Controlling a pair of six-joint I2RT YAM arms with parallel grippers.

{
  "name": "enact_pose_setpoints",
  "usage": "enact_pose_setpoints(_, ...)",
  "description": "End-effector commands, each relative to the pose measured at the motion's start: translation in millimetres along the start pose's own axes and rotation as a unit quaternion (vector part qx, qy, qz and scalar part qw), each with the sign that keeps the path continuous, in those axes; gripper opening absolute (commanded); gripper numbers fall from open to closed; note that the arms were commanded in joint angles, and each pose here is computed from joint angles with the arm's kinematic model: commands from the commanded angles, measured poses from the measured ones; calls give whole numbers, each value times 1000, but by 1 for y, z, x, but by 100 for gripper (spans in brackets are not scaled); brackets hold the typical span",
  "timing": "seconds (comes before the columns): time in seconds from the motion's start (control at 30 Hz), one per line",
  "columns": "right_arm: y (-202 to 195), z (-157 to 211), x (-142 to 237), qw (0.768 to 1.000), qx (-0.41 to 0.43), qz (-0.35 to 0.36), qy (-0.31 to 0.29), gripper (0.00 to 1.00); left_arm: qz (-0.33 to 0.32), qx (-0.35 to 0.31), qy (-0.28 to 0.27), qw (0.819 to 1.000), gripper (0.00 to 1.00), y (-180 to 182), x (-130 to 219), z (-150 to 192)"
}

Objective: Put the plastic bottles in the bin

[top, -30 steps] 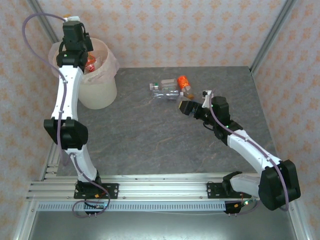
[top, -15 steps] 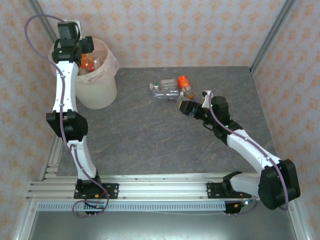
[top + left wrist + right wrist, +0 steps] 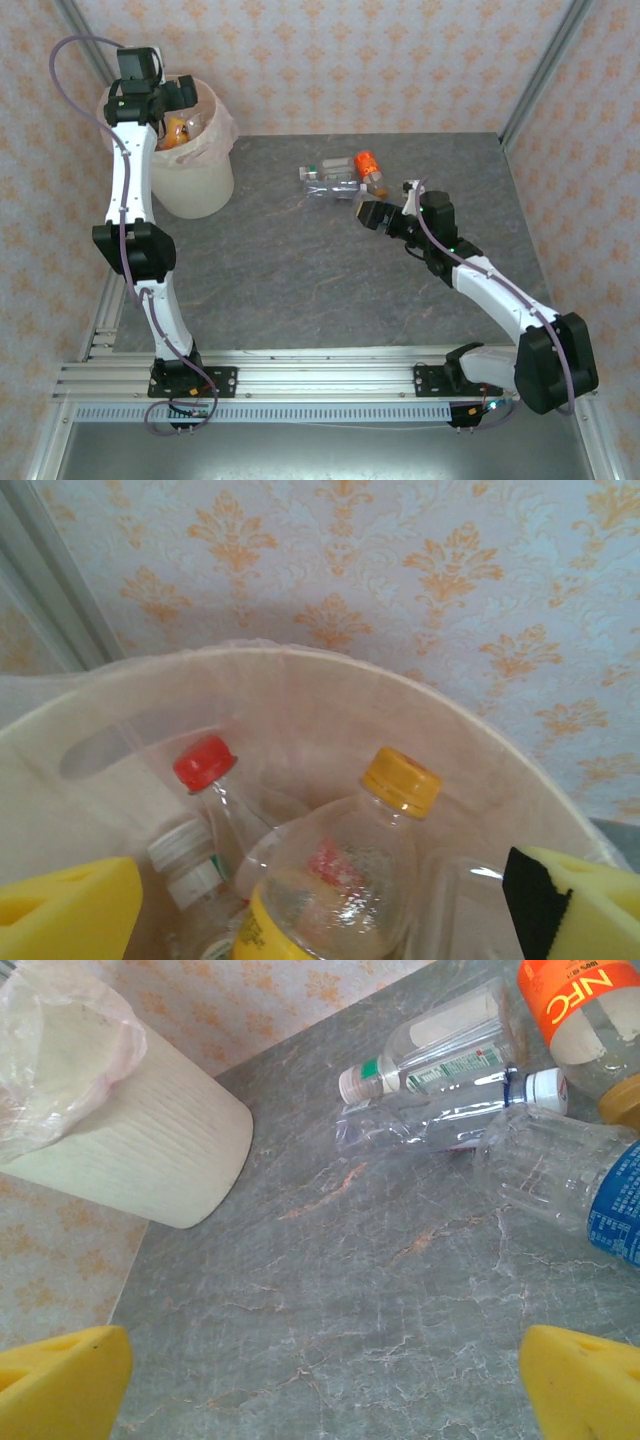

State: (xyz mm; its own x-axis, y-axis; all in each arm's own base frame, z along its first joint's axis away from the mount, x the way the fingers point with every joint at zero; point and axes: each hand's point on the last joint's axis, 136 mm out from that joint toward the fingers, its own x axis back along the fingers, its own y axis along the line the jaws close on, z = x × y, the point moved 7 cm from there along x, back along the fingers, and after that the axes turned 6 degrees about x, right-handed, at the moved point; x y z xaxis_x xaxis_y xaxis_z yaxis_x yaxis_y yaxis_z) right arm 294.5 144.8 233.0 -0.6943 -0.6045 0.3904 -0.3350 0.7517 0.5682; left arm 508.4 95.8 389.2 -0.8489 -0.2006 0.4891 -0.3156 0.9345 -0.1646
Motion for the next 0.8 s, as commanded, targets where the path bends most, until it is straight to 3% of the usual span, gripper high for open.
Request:
enact_pose_setpoints(0.0, 2, -12, 1, 1000, 6, 10, -16, 99, 30, 40, 10, 999, 100, -11, 11, 0)
enact_pose_setpoints(0.2, -15, -10, 0, 997, -15, 78, -16, 99, 45, 66, 6, 997, 100, -24, 17, 0)
enact_pose_setpoints(0.43, -41, -18, -1, 986, 21, 158, 43, 99, 72, 104, 8, 992, 100, -51, 30, 5)
enact_pose_setpoints(0.77, -79, -24, -20, 975, 53, 193, 96, 99, 115, 96, -6, 989, 100, -114, 65, 12)
